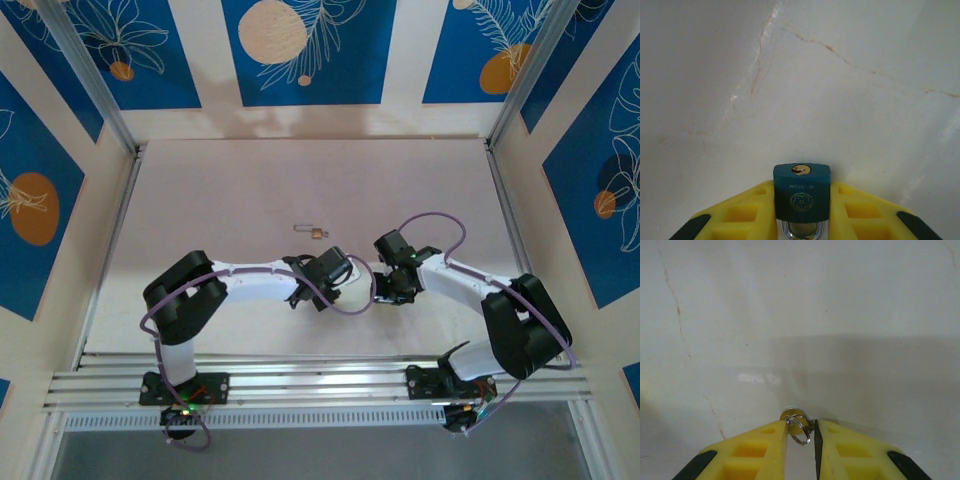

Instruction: Unlock with the key

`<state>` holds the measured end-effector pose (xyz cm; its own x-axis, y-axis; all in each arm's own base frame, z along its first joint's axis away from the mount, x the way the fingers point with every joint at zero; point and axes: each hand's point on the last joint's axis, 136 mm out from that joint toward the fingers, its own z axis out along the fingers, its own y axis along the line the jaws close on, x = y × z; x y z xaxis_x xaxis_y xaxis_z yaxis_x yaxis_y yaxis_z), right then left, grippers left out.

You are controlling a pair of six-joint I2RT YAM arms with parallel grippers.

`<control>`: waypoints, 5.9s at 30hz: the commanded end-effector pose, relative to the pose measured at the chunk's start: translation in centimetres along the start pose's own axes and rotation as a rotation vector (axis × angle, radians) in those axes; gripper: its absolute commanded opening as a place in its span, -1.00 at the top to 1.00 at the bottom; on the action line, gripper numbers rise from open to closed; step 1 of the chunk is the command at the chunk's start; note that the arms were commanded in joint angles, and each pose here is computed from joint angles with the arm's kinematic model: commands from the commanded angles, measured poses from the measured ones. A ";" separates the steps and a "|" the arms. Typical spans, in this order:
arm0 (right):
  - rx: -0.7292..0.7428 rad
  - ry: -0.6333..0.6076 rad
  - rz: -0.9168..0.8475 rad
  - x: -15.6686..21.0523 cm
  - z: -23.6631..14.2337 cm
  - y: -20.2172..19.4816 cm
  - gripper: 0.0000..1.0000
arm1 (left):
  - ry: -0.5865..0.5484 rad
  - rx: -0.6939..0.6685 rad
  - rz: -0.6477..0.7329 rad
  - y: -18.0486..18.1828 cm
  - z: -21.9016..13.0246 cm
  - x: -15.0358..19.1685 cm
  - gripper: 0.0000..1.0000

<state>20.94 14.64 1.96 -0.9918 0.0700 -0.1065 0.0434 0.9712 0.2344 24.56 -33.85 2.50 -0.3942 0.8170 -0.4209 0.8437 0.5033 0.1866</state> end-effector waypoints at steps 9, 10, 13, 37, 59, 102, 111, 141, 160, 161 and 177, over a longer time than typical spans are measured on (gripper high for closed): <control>-0.006 -0.028 -0.009 -0.4 -1.0 0.5 0.94 | 0.064 0.030 0.011 -0.4 0.8 1.2 0.51; -0.010 -0.034 -0.011 -0.5 -1.2 0.6 0.96 | 0.065 0.030 0.012 -0.3 0.8 1.2 0.51; -0.010 -0.058 -0.018 -0.8 -2.0 0.7 1.00 | 0.069 0.030 0.015 -0.3 0.8 1.1 0.47; -0.095 -0.224 -0.040 -4.8 -8.7 2.0 1.00 | -0.050 0.049 0.066 0.5 -3.0 -2.4 -0.63; -0.392 -0.309 -0.107 -6.4 -15.4 9.3 1.00 | -0.871 -0.006 0.097 0.6 -11.6 -10.6 -0.38; -0.478 -0.328 -0.073 -5.6 -16.3 9.7 1.00 | -0.924 -0.045 0.050 1.4 -10.6 -11.8 0.86; -0.454 -0.321 -0.054 -5.7 -15.6 9.0 1.00 | -0.922 -0.056 0.054 1.6 -10.9 -11.7 0.86; -0.440 -0.306 -0.034 -5.6 -14.5 8.2 1.00 | -0.876 -0.059 0.076 1.6 -10.8 -11.1 1.00; -0.515 -0.348 -0.057 -6.0 -14.0 8.1 0.72 | -0.724 0.105 0.165 0.8 -11.9 -11.2 1.00; -0.508 -0.362 -0.061 -6.0 -14.2 7.8 0.66 | -0.705 0.114 0.167 0.7 -11.7 -11.0 1.00; -0.841 -0.695 -0.372 -5.0 -16.7 9.1 0.40 | -0.570 0.429 0.131 0.3 -12.4 -10.0 1.00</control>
<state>24.34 18.07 17.25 -0.7358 0.1941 -0.6488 -0.4284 0.6086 0.6679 25.72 -38.07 18.38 -0.0822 0.5145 -0.8536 0.9718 0.2313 0.0458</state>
